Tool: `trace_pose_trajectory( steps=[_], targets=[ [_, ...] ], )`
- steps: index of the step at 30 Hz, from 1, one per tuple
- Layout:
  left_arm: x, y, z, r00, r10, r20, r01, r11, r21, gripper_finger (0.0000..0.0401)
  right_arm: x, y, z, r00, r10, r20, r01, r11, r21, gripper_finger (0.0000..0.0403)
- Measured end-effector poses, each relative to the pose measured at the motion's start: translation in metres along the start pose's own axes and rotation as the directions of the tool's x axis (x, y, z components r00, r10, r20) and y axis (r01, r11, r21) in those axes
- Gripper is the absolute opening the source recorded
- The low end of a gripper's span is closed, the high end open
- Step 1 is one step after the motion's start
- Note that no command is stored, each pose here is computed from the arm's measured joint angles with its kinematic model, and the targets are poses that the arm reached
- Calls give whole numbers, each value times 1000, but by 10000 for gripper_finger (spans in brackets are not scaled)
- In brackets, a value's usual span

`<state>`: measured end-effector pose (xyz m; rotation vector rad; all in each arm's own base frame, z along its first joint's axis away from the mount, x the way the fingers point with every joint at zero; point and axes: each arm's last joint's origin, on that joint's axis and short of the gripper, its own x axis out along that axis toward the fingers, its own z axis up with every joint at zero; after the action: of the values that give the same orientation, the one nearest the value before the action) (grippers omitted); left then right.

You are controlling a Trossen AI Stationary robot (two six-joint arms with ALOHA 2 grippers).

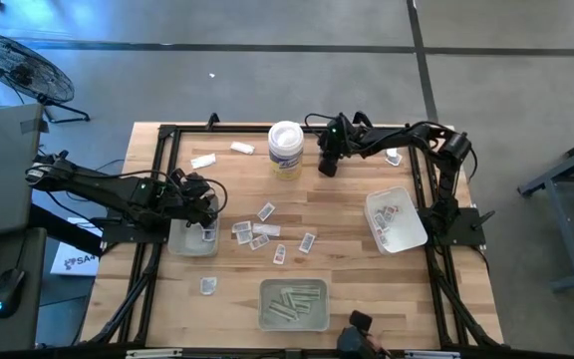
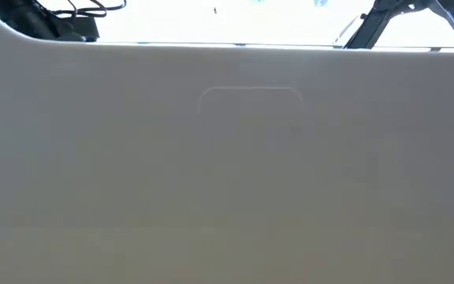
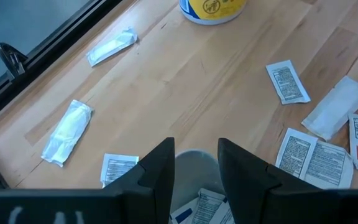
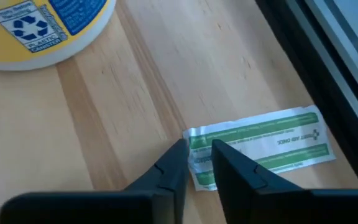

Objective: Pick & Place First Aid Supplies
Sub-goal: Put the green bandage pack into the bottom gray bin

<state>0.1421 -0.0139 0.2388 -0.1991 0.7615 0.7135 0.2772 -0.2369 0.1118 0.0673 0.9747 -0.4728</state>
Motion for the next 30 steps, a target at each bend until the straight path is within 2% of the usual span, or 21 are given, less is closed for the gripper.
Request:
trace_pose_trajectory(
  steps=[7, 12, 17, 23, 27, 30],
  targets=[
    [0, 0, 0, 1000, 0, 0, 0, 1000, 2, 120, -1, 1, 0, 1000, -20, -18, 21, 999, 41, 5],
    [0, 0, 0, 1000, -1, 2, 0, 1000, 22, 120, -18, 11, 5, 998, -45, -42, 47, 998, 45, 6],
    [0, 0, 0, 1000, 1, 5, -1, 1000, 26, 120, -55, 30, 21, 998, -58, -21, 59, 998, 15, 4],
    [0, 0, 1, 1000, 15, 22, -15, 1000, 24, 120, -112, 65, 34, 999, 29, 35, -30, 999, 19, 3],
    [0, 0, 1, 999, 23, 29, -24, 999, 24, 120, -153, 97, 37, 983, 159, 92, -160, 987, 2, 2],
    [0, 0, 1, 999, 25, 31, -26, 999, 23, 120, -181, 126, 39, 945, 285, 158, -280, 958, -55, 2]
  ],
)
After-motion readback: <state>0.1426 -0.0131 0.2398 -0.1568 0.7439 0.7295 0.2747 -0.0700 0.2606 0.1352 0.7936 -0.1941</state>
